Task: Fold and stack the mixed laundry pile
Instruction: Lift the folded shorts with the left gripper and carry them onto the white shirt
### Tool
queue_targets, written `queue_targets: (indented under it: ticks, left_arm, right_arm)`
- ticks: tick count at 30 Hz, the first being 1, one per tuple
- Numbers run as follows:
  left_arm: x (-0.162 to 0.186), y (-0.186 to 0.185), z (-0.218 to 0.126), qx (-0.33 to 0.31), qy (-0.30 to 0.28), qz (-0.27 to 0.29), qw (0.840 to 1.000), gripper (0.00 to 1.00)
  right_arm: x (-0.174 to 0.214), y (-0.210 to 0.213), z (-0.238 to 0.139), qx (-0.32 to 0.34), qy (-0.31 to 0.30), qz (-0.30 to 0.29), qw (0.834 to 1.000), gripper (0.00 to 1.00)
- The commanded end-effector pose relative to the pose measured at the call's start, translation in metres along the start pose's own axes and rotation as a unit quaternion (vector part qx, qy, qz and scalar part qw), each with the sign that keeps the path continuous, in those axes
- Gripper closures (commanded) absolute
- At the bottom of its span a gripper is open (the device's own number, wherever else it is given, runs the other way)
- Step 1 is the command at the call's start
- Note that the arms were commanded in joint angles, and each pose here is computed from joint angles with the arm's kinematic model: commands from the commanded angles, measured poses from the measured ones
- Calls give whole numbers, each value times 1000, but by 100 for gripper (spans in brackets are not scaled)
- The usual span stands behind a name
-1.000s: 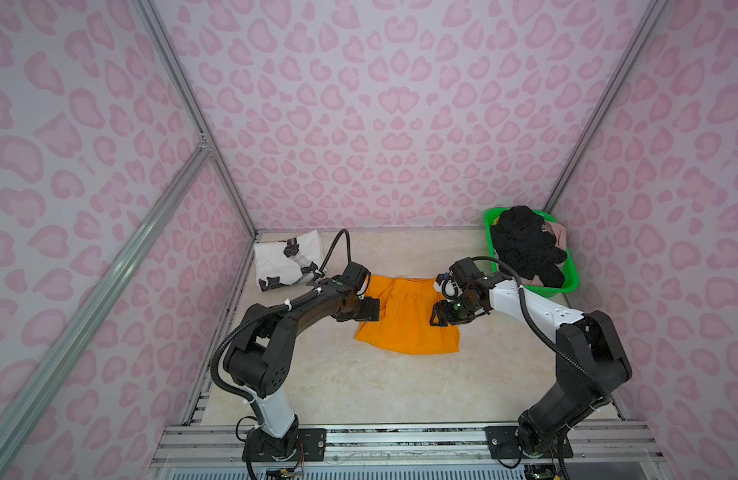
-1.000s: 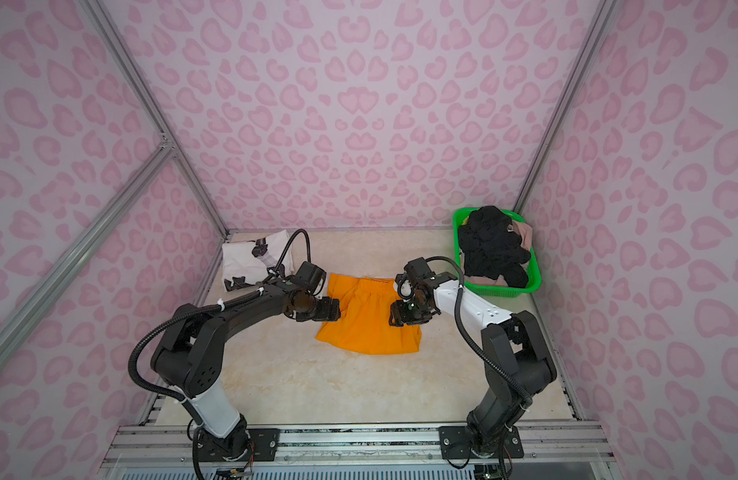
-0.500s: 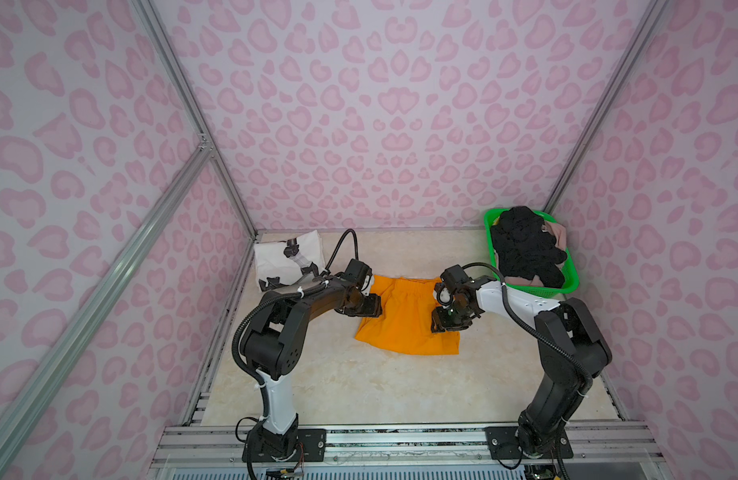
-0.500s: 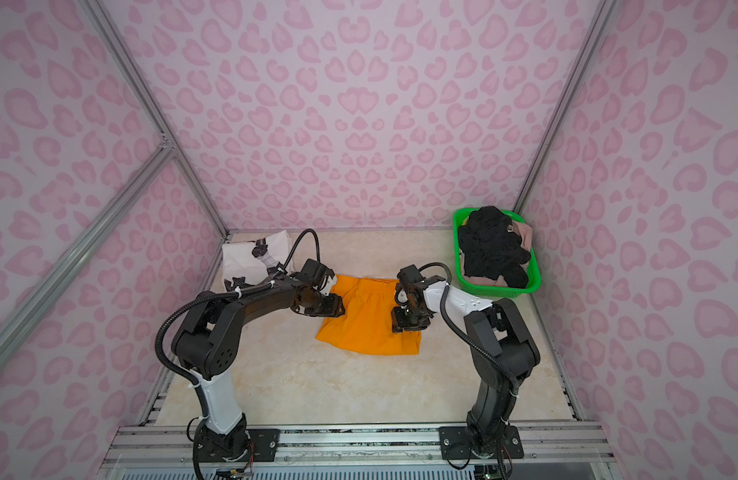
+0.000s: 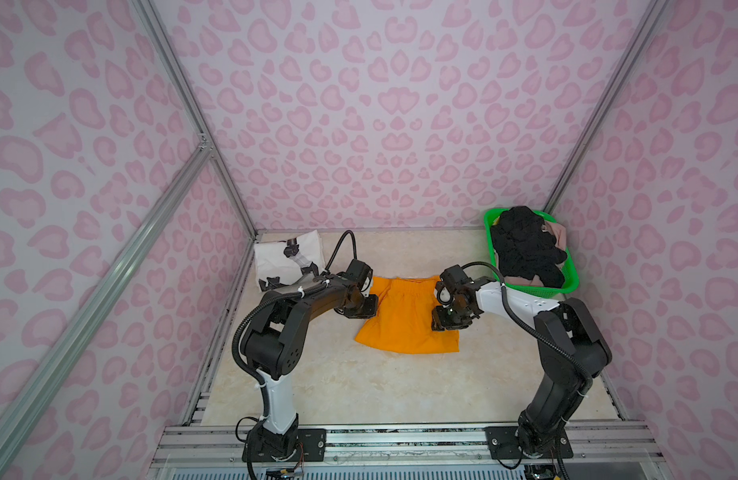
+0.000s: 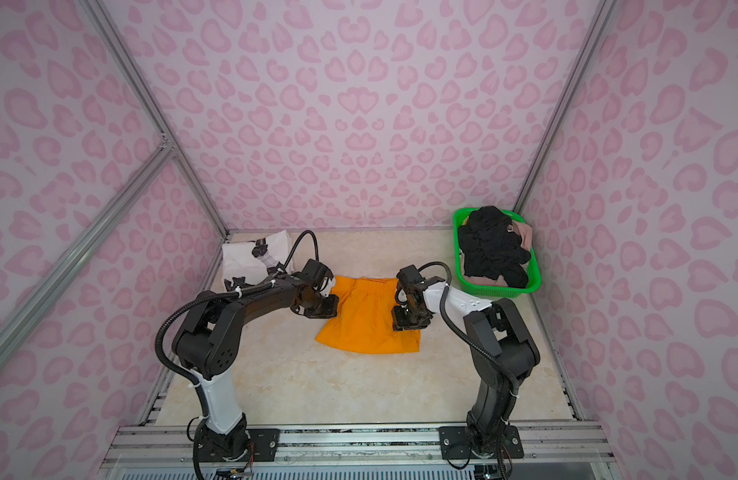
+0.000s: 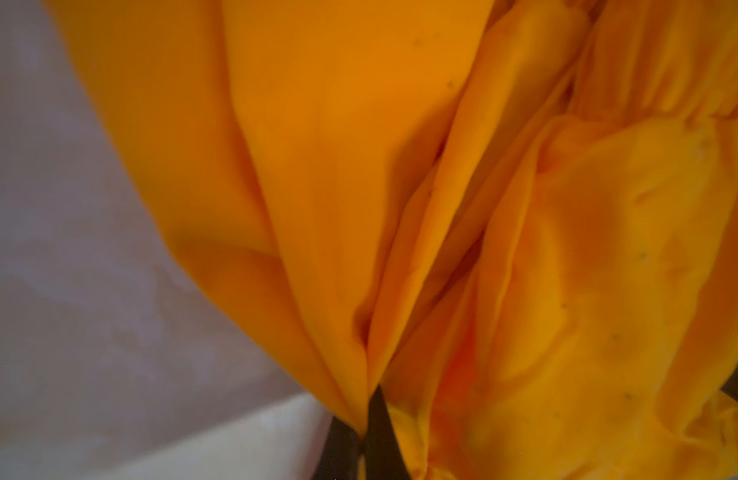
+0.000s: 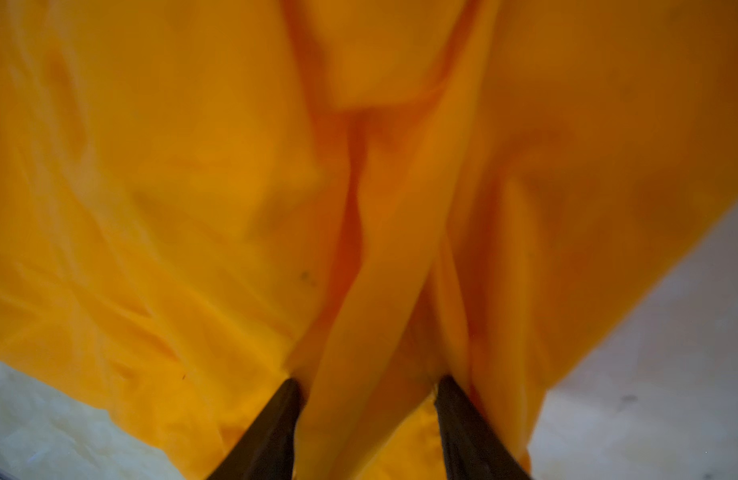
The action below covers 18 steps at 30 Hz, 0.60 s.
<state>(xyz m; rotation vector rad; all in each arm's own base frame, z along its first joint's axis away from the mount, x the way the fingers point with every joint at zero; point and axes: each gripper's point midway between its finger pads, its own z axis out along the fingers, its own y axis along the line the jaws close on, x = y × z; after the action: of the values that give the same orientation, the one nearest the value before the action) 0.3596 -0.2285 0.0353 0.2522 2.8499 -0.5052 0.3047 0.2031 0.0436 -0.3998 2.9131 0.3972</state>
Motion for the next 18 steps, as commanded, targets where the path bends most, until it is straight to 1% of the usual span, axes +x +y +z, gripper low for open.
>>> queue_targets:
  ticks: [1, 4, 5, 10, 13, 18]
  left_arm:
    - [-18, 11, -18, -49, -16, -3, 999, 98]
    - [-39, 17, -32, -77, -30, -2, 997, 98]
    - [-55, 15, -42, -82, -45, -1, 996, 98]
    - [-95, 29, -65, -105, -71, -14, 992, 98]
    - [-119, 48, -73, -121, -81, -21, 989, 98]
    - [-165, 94, -85, -146, -101, -52, 983, 98]
  right_arm:
    - [-6, -5, -12, 18, -25, -4, 1000, 44]
    - [-8, -8, -25, 25, -42, -6, 999, 44]
    - [-9, -8, -29, 26, -48, -5, 999, 44]
    - [-9, -12, -44, 25, -68, 3, 997, 44]
    - [-8, -13, -49, 23, -75, 6, 997, 44]
    - [-2, -14, -50, 21, -76, 11, 997, 43]
